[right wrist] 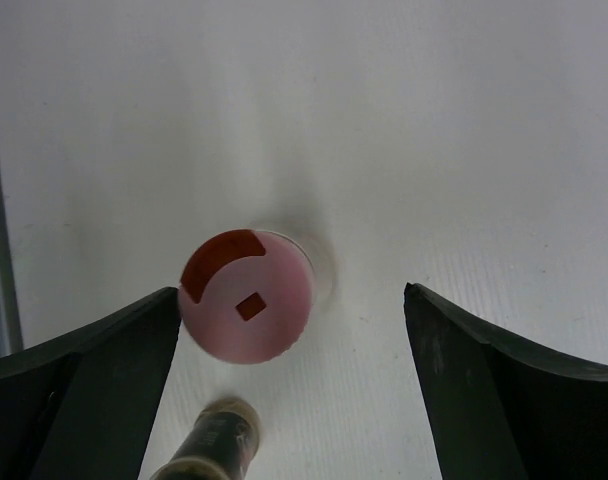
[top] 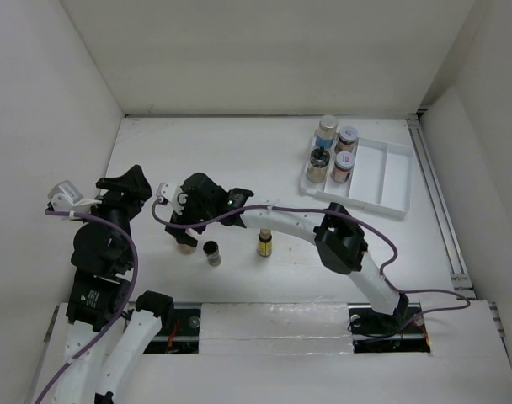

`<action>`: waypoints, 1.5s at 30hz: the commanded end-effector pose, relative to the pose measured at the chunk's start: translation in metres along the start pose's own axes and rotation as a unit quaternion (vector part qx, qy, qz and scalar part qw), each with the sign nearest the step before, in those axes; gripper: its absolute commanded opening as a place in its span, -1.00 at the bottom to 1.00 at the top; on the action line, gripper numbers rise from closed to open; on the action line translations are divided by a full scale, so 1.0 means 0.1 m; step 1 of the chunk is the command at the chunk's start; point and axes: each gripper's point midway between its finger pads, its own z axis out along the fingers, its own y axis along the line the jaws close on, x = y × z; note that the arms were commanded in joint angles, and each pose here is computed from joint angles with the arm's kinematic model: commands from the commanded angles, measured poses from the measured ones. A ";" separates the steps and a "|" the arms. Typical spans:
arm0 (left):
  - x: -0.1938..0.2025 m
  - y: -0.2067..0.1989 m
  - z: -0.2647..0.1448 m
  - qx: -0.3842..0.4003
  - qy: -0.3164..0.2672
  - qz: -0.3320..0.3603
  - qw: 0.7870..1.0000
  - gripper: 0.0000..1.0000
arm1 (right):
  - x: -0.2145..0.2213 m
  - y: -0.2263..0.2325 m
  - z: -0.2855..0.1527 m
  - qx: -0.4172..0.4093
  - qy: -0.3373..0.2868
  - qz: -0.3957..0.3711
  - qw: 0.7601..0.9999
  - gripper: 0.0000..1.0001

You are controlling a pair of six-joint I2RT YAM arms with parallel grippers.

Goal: Organize the condiment bottles

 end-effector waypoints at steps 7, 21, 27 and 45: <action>-0.08 -0.12 -0.02 0.026 -0.008 -0.004 1.000 0.55 | -0.28 -0.17 0.21 0.023 -0.064 0.007 0.998 0.01; -0.09 -0.15 -0.02 0.032 -0.009 -0.006 0.999 0.55 | -1.18 -1.40 -2.06 0.156 -0.314 0.056 0.935 -0.13; 0.31 -0.42 0.09 0.103 0.064 0.032 0.992 0.57 | -0.55 -2.30 -3.54 0.350 -0.326 0.099 0.872 -0.13; 1.22 -0.69 0.29 0.197 0.222 0.113 0.948 0.68 | 2.34 -3.74 -5.05 0.609 -0.180 0.326 0.701 -0.18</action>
